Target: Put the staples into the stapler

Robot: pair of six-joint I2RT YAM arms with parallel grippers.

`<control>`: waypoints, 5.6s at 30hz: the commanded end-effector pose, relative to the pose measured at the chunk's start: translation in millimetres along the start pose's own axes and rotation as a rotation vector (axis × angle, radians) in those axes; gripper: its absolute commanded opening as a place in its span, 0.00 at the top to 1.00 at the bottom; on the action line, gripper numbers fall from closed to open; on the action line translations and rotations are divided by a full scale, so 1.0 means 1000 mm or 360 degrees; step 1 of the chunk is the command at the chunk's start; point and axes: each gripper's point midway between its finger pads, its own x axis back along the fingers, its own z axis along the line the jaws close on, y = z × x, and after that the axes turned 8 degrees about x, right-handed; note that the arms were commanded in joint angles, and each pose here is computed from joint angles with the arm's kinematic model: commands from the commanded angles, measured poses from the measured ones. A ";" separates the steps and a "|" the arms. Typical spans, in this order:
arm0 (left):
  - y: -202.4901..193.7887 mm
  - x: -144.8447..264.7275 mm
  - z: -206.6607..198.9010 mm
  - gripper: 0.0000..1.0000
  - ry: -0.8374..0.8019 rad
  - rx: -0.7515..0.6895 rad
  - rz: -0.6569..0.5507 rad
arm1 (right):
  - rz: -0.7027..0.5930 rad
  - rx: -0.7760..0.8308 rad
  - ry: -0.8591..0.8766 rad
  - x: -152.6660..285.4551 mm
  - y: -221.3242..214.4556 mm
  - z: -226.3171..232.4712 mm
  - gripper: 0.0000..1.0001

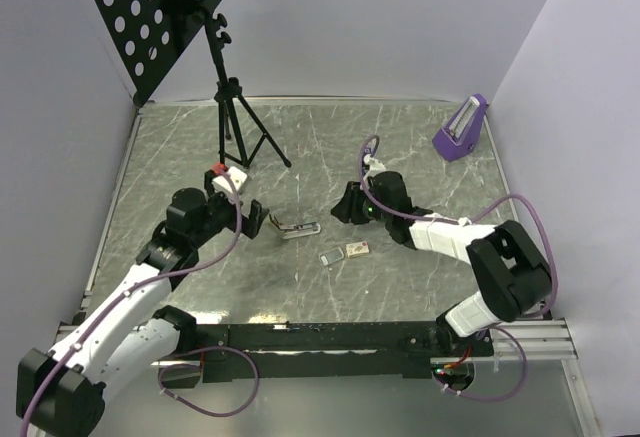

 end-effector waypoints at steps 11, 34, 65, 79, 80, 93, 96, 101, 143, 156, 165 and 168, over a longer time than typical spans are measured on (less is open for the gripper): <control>-0.053 -0.021 -0.011 0.04 -0.0277 -0.0335 0.0282 | 0.0276 -0.0348 0.0297 -0.024 -0.021 0.015 0.59; -0.093 -0.047 -0.025 0.31 -0.0737 -0.0331 0.0573 | 0.0338 -0.0442 0.0328 -0.047 -0.046 0.001 0.61; -0.113 -0.053 -0.055 0.91 -0.0869 -0.0350 0.0745 | 0.0407 -0.0422 0.0395 -0.058 -0.062 0.002 0.68; -0.126 -0.069 -0.069 0.99 -0.0795 -0.0345 0.1027 | 0.0379 -0.0365 0.0455 -0.058 -0.059 0.011 0.69; -0.127 -0.070 -0.069 0.99 -0.0781 -0.0354 0.1045 | 0.0377 -0.0364 0.0456 -0.058 -0.059 0.011 0.69; -0.149 -0.102 -0.094 0.99 -0.0738 -0.0331 0.1191 | 0.0379 -0.0362 0.0465 -0.057 -0.060 0.012 0.69; -0.159 -0.107 -0.103 0.99 -0.0733 -0.0337 0.1241 | 0.0379 -0.0365 0.0465 -0.057 -0.061 0.012 0.69; -0.179 -0.114 -0.106 0.99 -0.0673 -0.0358 0.1339 | 0.0377 -0.0367 0.0466 -0.056 -0.060 0.012 0.69; -0.096 -0.119 -0.103 0.35 -0.0421 -0.0229 0.0955 | 0.0079 -0.0189 -0.0196 0.028 -0.014 -0.034 0.60; -0.115 -0.131 -0.099 0.47 -0.0399 -0.0297 0.1084 | 0.0096 -0.0226 -0.0168 0.024 -0.018 -0.034 0.60; -0.146 -0.127 -0.098 0.91 -0.0403 -0.0317 0.1232 | 0.0111 -0.0241 -0.0156 0.021 -0.021 -0.036 0.60; -0.163 -0.121 -0.097 0.99 -0.0398 -0.0318 0.1323 | 0.0116 -0.0248 -0.0152 0.020 -0.022 -0.037 0.60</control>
